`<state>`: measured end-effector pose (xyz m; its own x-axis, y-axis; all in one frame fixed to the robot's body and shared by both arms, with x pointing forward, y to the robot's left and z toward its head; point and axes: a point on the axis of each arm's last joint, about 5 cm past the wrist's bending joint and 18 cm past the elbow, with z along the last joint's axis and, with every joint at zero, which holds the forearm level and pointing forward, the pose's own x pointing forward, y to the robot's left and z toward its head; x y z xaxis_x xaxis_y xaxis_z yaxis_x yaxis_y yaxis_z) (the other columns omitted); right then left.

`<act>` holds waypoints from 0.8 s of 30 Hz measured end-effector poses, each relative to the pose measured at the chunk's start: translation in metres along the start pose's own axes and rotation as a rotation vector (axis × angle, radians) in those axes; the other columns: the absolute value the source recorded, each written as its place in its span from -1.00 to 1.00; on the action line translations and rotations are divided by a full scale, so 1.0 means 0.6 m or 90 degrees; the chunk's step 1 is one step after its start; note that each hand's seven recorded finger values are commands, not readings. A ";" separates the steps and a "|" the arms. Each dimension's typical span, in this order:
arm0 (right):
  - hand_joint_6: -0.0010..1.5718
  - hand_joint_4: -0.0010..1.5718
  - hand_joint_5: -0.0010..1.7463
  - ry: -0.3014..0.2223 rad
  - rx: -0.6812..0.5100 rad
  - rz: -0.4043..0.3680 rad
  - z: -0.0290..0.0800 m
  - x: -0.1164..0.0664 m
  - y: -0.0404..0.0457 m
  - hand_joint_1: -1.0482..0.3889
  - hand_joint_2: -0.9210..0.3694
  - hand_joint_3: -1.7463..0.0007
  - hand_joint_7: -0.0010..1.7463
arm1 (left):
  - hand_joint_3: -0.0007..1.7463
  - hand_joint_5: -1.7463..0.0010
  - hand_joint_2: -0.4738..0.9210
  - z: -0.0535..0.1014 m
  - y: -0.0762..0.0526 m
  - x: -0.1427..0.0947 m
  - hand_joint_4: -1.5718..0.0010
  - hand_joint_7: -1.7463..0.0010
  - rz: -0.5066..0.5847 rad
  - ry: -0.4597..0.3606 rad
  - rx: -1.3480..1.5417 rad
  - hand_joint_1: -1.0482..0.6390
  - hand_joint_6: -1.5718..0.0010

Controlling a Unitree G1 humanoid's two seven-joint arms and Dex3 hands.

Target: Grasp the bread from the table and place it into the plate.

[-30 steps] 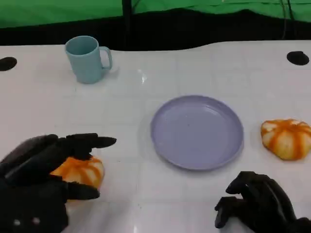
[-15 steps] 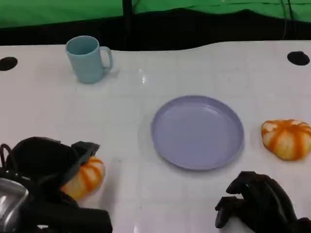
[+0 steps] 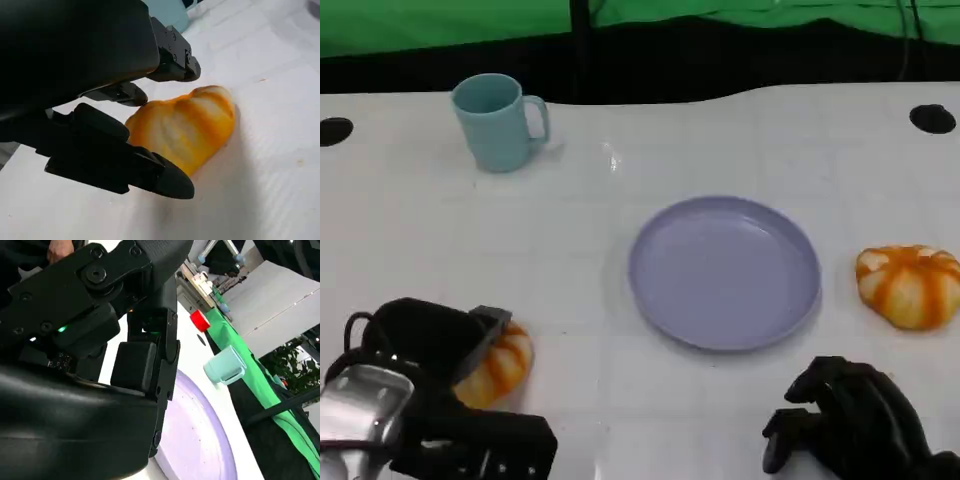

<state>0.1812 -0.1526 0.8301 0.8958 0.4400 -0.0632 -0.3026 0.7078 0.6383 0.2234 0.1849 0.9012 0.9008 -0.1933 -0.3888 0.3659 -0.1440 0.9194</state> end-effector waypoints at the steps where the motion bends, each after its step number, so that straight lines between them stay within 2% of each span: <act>1: 1.00 0.98 -0.14 0.000 0.000 0.000 0.000 0.000 0.000 -0.97 -0.71 1.00 -0.59 | -0.99 0.89 0.96 -0.001 -0.002 0.003 0.31 0.96 -0.003 0.001 0.000 -0.48 0.55; 2: 1.00 0.98 -0.14 0.001 0.000 0.000 0.000 0.000 0.000 -0.96 -0.71 1.00 -0.59 | -0.99 0.73 0.98 -0.002 -0.004 0.004 0.23 0.97 -0.003 0.002 0.000 -0.38 0.43; 3: 1.00 0.98 -0.14 0.001 0.001 0.000 0.000 0.000 0.000 -0.96 -0.71 1.00 -0.59 | -0.99 0.50 0.99 -0.003 -0.006 0.008 0.28 0.98 -0.005 -0.001 -0.007 -0.32 0.36; 4: 1.00 0.98 -0.14 0.001 0.002 0.000 0.000 0.000 0.000 -0.95 -0.71 1.00 -0.60 | -0.94 0.20 0.99 -0.006 -0.009 0.012 0.30 0.98 -0.009 -0.003 -0.018 -0.28 0.25; 5: 1.00 0.98 -0.14 0.001 0.003 0.000 -0.001 0.000 0.000 -0.95 -0.72 0.99 -0.60 | -0.81 -0.36 1.00 -0.009 -0.009 0.017 0.30 0.94 -0.009 -0.004 -0.025 -0.22 0.04; 7: 1.00 0.98 -0.14 0.002 0.003 0.002 -0.001 0.000 0.000 -0.96 -0.72 1.00 -0.61 | -0.70 -0.78 1.00 -0.015 -0.009 0.027 0.30 0.91 0.002 -0.007 -0.034 -0.19 -0.18; 9: 1.00 0.98 -0.14 0.002 0.003 0.002 -0.001 0.000 0.000 -0.97 -0.72 0.99 -0.61 | -0.63 -0.88 1.00 -0.017 -0.007 0.033 0.28 0.87 0.012 -0.010 -0.036 -0.17 -0.29; 13: 1.00 0.99 -0.14 0.002 0.003 0.002 -0.001 0.000 0.000 -0.97 -0.72 1.00 -0.60 | -0.56 -0.91 1.00 -0.018 -0.009 0.038 0.25 0.83 0.036 -0.020 -0.044 -0.14 -0.39; 14: 1.00 0.99 -0.14 0.002 0.003 0.002 -0.001 0.000 0.000 -0.97 -0.72 1.00 -0.60 | -0.51 -0.96 1.00 -0.018 -0.011 0.039 0.23 0.18 0.050 -0.026 -0.046 -0.11 -0.12; 15: 1.00 0.99 -0.14 0.002 0.003 0.002 -0.001 0.000 0.000 -0.97 -0.72 1.00 -0.60 | -0.48 -0.98 0.99 -0.019 -0.015 0.039 0.21 -0.24 0.069 -0.032 -0.048 -0.10 0.08; 16: 1.00 0.99 -0.15 0.002 0.003 0.002 -0.001 0.000 0.000 -0.97 -0.72 1.00 -0.60 | -0.47 -0.99 0.99 -0.020 -0.020 0.039 0.21 -0.38 0.088 -0.038 -0.054 -0.10 0.16; 18: 1.00 0.99 -0.15 0.002 0.003 0.002 -0.001 0.000 0.000 -0.97 -0.72 1.00 -0.60 | -0.47 -1.00 0.99 -0.022 -0.029 0.038 0.21 -0.44 0.118 -0.045 -0.066 -0.10 0.19; 20: 1.00 1.00 -0.15 0.001 0.002 0.002 -0.001 0.000 0.000 -0.99 -0.71 1.00 -0.59 | -0.53 -1.00 0.99 -0.024 -0.036 0.038 0.17 -0.62 0.133 -0.049 -0.073 -0.09 0.25; 24: 1.00 1.00 -0.16 0.002 0.002 0.001 -0.002 0.000 0.000 -0.99 -0.70 1.00 -0.59 | -0.60 -1.00 0.99 -0.026 -0.050 0.039 0.19 -0.80 0.174 -0.061 -0.097 -0.08 0.34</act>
<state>0.1807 -0.1523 0.8291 0.8944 0.4426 -0.0644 -0.3028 0.7053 0.6410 0.2369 0.2002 0.8654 0.9473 -0.2959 -0.1229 0.1501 0.0712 0.9861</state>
